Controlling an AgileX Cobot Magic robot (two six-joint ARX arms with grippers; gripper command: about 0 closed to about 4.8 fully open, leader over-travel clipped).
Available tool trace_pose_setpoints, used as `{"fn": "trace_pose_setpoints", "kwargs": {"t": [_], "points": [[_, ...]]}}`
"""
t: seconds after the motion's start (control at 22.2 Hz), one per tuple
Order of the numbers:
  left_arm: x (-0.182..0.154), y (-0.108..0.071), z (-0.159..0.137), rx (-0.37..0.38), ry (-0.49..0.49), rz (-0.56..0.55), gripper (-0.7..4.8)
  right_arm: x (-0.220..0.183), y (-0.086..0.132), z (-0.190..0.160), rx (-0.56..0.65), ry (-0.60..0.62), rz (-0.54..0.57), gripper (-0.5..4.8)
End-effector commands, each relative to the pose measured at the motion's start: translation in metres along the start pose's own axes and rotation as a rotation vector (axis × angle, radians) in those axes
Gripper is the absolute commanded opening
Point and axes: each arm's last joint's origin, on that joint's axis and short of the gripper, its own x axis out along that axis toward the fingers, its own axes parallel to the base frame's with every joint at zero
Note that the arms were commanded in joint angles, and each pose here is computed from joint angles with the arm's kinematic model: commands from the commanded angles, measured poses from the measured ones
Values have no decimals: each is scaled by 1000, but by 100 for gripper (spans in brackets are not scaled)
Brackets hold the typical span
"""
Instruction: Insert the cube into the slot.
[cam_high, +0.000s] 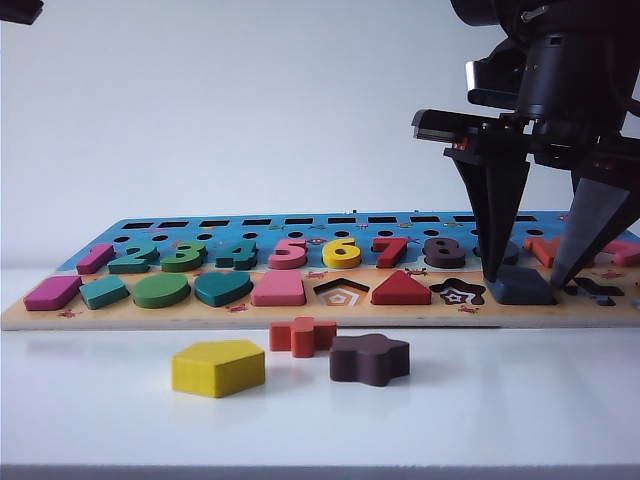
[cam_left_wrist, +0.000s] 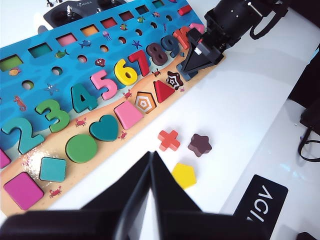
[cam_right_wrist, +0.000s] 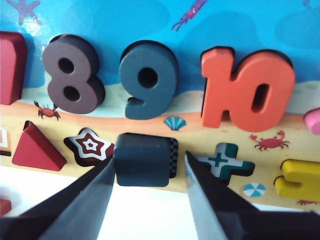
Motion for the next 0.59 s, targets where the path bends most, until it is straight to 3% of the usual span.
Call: {"fn": "trace_pose_setpoints", "kwargs": {"t": [0.05, 0.59], "points": [[-1, -1, 2, 10, -13, -6, 7, -1, 1, 1, 2, -21, -6, 255], [-1, -1, 2, 10, -13, -6, 7, -1, 0, 2, 2, -45, -46, 252]]}}
